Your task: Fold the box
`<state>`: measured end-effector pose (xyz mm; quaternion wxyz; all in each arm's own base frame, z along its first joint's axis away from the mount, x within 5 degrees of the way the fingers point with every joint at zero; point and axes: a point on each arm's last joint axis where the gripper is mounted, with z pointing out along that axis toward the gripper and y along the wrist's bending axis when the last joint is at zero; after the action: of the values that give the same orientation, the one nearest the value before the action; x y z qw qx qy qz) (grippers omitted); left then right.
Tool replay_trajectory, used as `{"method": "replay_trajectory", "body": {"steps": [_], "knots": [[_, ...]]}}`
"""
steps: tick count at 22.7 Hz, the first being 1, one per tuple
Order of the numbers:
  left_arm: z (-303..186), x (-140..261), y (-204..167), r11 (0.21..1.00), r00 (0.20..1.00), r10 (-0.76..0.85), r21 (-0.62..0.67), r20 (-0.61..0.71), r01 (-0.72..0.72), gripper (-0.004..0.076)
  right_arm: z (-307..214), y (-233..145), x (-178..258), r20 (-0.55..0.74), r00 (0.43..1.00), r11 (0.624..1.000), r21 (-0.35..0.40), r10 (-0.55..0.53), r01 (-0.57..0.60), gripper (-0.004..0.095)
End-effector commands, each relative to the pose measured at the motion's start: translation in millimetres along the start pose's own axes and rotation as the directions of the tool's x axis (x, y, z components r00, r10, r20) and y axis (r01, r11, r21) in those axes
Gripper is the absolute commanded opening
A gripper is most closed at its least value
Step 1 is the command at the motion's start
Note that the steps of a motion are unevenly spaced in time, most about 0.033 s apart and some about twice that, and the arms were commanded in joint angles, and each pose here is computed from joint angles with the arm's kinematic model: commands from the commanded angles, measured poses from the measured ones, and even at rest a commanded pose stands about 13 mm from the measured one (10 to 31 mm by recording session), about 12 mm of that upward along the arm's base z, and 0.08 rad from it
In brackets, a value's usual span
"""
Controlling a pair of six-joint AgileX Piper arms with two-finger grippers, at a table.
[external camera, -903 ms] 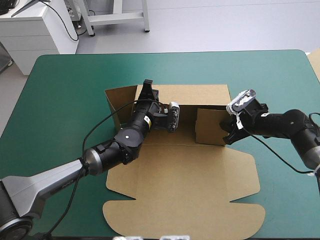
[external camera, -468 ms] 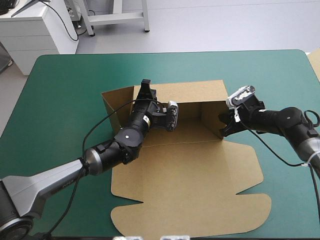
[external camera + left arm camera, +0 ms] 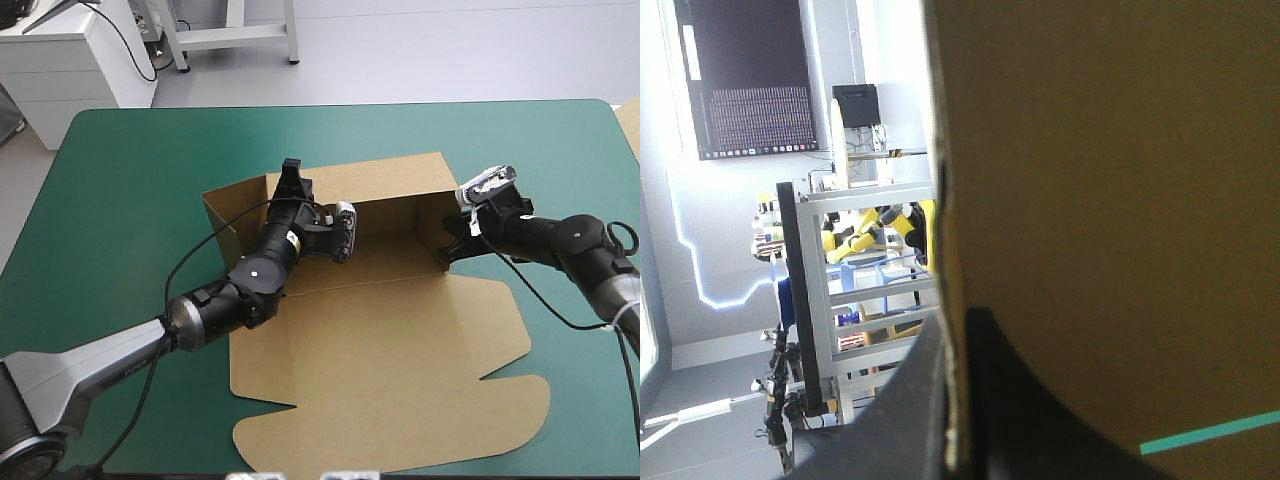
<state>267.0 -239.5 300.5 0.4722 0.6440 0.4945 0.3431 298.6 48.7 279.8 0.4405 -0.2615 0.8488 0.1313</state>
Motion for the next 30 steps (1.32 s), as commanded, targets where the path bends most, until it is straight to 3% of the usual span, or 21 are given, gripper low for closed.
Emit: {"method": "replay_trajectory", "body": {"steps": [1, 9, 11, 14, 16, 23, 30], "knots": [[-9.8, -3.9, 14.6, 0.999, 0.999, -0.009, -0.042, 0.050, 0.011, -0.0008, -17.2, 5.7, -18.3, 0.085, 0.996, 1.000, -0.008, -0.021, 0.022, 0.0001], [-5.8, -5.4, 10.2, 0.999, 0.998, -0.035, -0.027, 0.048, 0.036, 0.0001, -22.6, 13.1, -20.3, 0.044, 0.999, 0.998, 0.054, -0.021, 0.019, 0.0001], [-5.2, -5.6, 9.5, 0.999, 0.998, -0.048, -0.024, 0.048, 0.049, 0.0069, -19.9, 18.6, -20.2, 0.022, 0.999, 0.998, 0.060, -0.035, 0.034, 0.0001], [-5.2, -5.7, 9.8, 0.990, 0.989, -0.139, -0.022, 0.051, 0.140, 0.0270, -16.0, 19.4, -21.4, 0.030, 1.000, 0.996, 0.085, 0.009, -0.012, 0.0001], [-6.0, -7.5, 10.2, 0.983, 0.982, -0.179, -0.026, 0.060, 0.181, 0.0340, -11.4, 17.7, -18.9, 0.015, 0.999, 0.996, 0.086, 0.033, -0.034, 0.0001], [-46.9, -47.7, 23.5, 0.975, 0.974, -0.128, -0.155, 0.187, 0.158, 0.0341, 1.3, 10.7, -12.7, -0.010, 0.995, 0.988, 0.118, 0.103, -0.101, 0.0001], [-92.9, -81.8, 24.5, 0.969, 0.944, -0.108, -0.178, 0.312, 0.170, 0.0280, 1.0, 7.8, -14.0, 0.012, 0.992, 0.982, 0.143, 0.126, -0.126, 0.0001]]}}
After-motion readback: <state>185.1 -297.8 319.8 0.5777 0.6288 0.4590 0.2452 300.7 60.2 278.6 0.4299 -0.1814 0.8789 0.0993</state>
